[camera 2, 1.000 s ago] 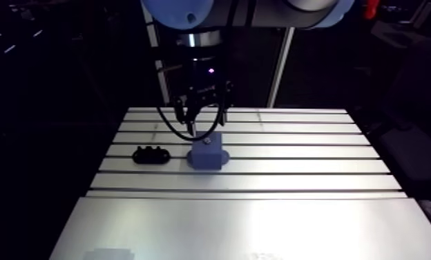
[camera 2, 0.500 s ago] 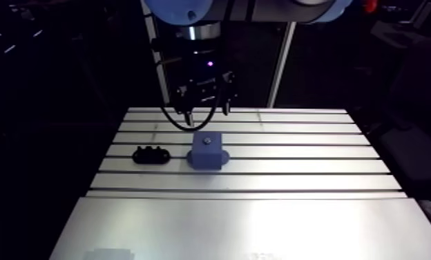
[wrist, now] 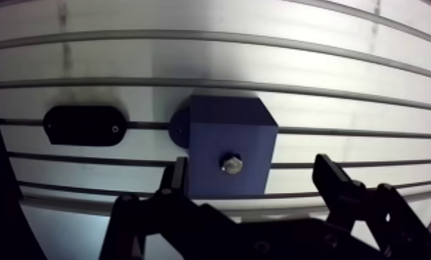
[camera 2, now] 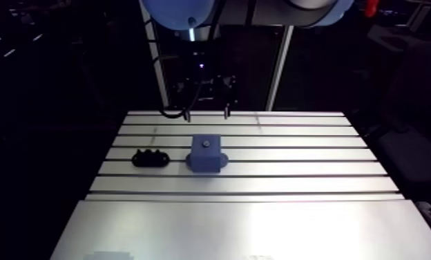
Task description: Pick up the M10 bolt and insert it into the hex recess until seated.
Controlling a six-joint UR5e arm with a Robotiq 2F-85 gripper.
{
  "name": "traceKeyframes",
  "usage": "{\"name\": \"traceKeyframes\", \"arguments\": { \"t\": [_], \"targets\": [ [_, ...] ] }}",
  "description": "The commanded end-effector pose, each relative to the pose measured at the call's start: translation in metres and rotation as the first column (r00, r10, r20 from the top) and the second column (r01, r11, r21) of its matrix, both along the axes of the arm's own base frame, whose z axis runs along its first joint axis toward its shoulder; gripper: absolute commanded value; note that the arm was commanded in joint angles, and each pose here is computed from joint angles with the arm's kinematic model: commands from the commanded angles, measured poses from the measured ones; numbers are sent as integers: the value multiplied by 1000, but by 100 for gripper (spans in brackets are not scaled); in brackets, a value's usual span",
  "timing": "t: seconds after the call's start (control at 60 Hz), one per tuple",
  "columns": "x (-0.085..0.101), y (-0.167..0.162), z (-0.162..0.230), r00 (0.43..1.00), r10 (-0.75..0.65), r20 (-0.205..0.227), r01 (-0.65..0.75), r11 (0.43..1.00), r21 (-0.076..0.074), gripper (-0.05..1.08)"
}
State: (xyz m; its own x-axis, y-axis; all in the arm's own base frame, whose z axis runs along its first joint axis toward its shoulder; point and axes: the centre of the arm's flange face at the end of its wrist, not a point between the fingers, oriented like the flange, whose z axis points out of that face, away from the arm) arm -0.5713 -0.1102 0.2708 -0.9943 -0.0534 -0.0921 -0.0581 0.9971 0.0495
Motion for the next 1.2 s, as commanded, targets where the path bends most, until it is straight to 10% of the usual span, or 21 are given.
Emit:
{"name": "traceKeyframes", "arguments": {
  "t": [0.017,0.367,1.2],
  "targets": [
    [4,-3,-4,994,-113,6,114,993,-31,8],
    [8,1,-1,988,-154,2,154,987,-39,42],
    [15,12,-14,996,-86,30,87,996,-37,44]
  ]
}}
